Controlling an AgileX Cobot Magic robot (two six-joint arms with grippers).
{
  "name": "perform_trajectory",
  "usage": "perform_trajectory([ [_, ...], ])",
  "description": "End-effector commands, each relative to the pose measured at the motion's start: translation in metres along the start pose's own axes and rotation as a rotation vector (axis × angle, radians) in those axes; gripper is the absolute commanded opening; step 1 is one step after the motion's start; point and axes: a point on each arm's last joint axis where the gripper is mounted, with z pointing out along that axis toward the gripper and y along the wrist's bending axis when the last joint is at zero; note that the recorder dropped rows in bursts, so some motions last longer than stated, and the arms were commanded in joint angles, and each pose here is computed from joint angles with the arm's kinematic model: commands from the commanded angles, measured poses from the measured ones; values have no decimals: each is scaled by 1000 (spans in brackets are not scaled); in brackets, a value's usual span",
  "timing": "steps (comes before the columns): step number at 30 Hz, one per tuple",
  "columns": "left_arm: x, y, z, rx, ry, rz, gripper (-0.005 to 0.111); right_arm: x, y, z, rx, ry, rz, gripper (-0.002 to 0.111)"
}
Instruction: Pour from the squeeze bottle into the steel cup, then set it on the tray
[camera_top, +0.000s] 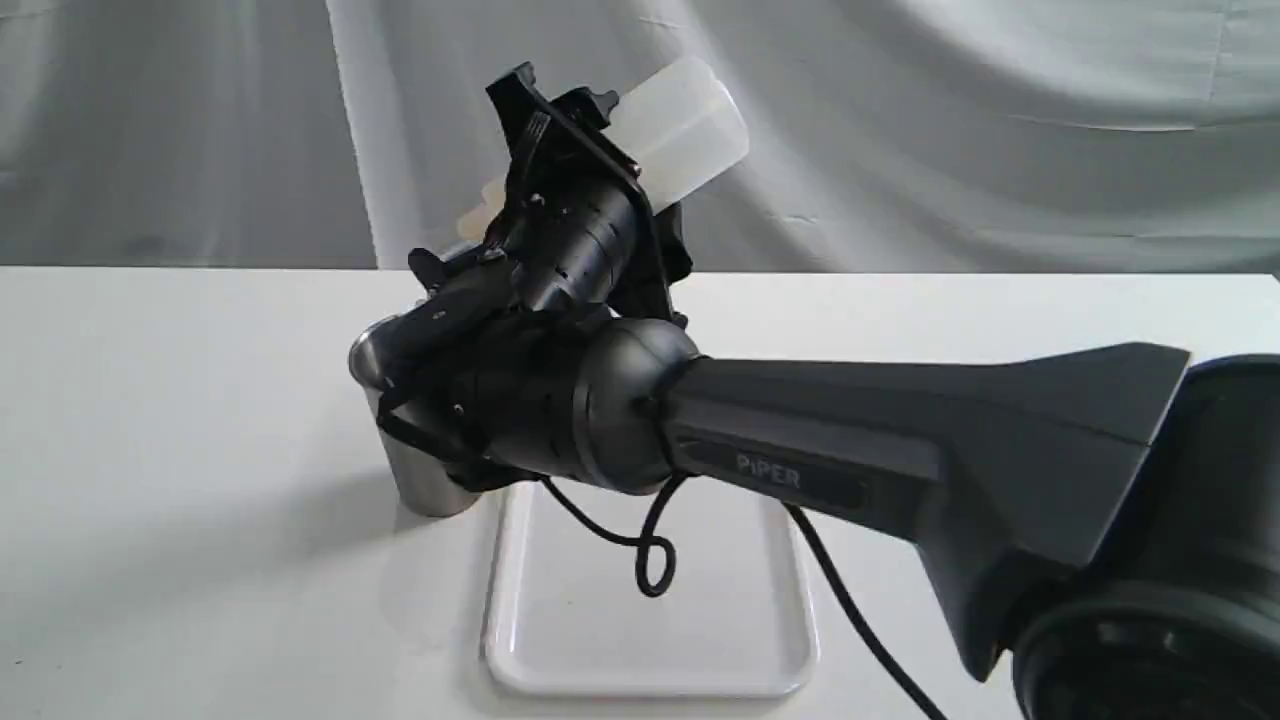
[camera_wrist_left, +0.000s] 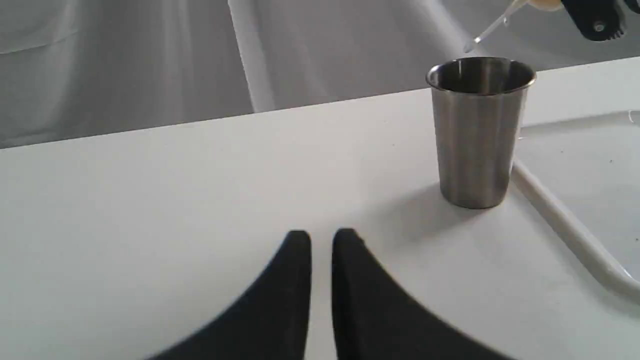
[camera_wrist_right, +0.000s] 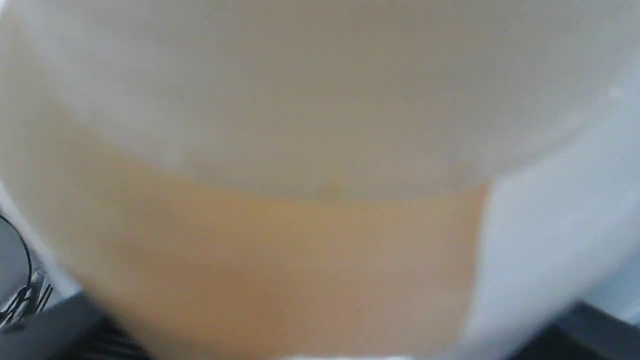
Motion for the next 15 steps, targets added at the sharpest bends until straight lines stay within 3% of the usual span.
perform_trajectory([
  [1,1,0,0,2,-7,-1,8,15,-16,0,49,42,10,54],
  [15,1,0,0,2,-7,-1,8,14,-16,0,51,30,3,54],
])
